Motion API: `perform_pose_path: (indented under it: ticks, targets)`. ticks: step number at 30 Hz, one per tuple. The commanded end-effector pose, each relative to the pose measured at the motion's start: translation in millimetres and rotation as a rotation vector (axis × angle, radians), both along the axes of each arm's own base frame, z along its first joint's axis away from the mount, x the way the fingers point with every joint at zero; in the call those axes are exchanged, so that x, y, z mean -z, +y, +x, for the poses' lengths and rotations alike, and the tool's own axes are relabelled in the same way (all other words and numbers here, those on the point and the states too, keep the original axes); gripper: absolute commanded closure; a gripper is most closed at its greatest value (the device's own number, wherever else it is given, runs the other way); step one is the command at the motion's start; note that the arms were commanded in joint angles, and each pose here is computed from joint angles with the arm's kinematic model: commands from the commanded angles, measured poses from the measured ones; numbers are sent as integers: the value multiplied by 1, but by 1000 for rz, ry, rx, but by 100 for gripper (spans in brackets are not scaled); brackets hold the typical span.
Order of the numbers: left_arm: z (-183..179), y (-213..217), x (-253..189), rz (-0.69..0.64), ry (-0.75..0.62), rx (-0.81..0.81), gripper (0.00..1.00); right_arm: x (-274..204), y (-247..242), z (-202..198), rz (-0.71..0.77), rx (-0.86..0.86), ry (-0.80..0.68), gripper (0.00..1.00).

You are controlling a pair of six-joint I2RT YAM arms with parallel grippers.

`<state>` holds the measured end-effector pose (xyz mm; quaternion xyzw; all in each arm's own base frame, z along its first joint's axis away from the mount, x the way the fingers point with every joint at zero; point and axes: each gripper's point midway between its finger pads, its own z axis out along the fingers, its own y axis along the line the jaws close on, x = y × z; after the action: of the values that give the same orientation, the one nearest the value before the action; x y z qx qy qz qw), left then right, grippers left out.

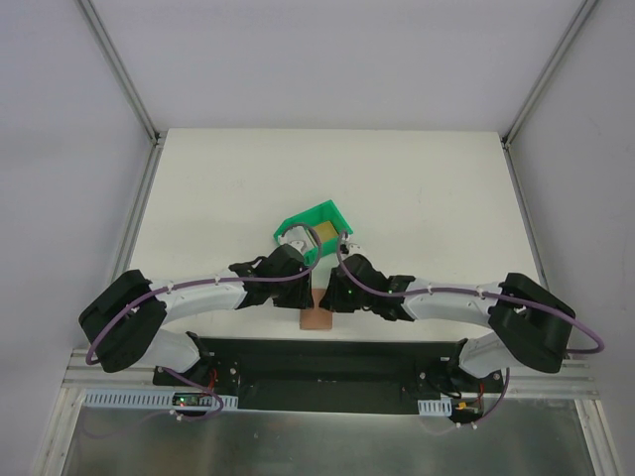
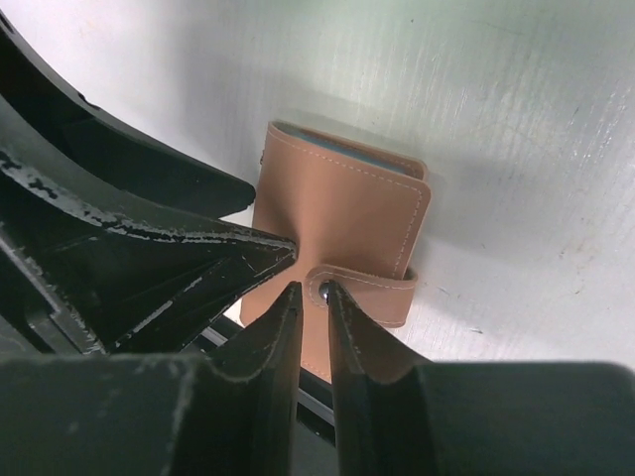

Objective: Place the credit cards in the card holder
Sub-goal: Close the card holder at the center of the board.

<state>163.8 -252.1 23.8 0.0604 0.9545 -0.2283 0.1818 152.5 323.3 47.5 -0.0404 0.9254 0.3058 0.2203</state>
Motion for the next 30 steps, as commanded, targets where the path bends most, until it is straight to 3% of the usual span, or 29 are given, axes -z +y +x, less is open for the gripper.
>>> perform_pose_path:
  ticks: [1,11,21,30]
  targets:
    - [-4,4,6,13,23,1,55,-4,5,2,-15,-22,-1,82]
    - [-4,4,5,7,23,-4,55,9,3,-3,-74,-33,18,83]
    - [-4,4,5,5,26,-9,55,29,-13,-16,-292,-57,31,88]
    - [-7,13,9,11,23,-51,61,42,-17,-20,-368,-52,70,88]
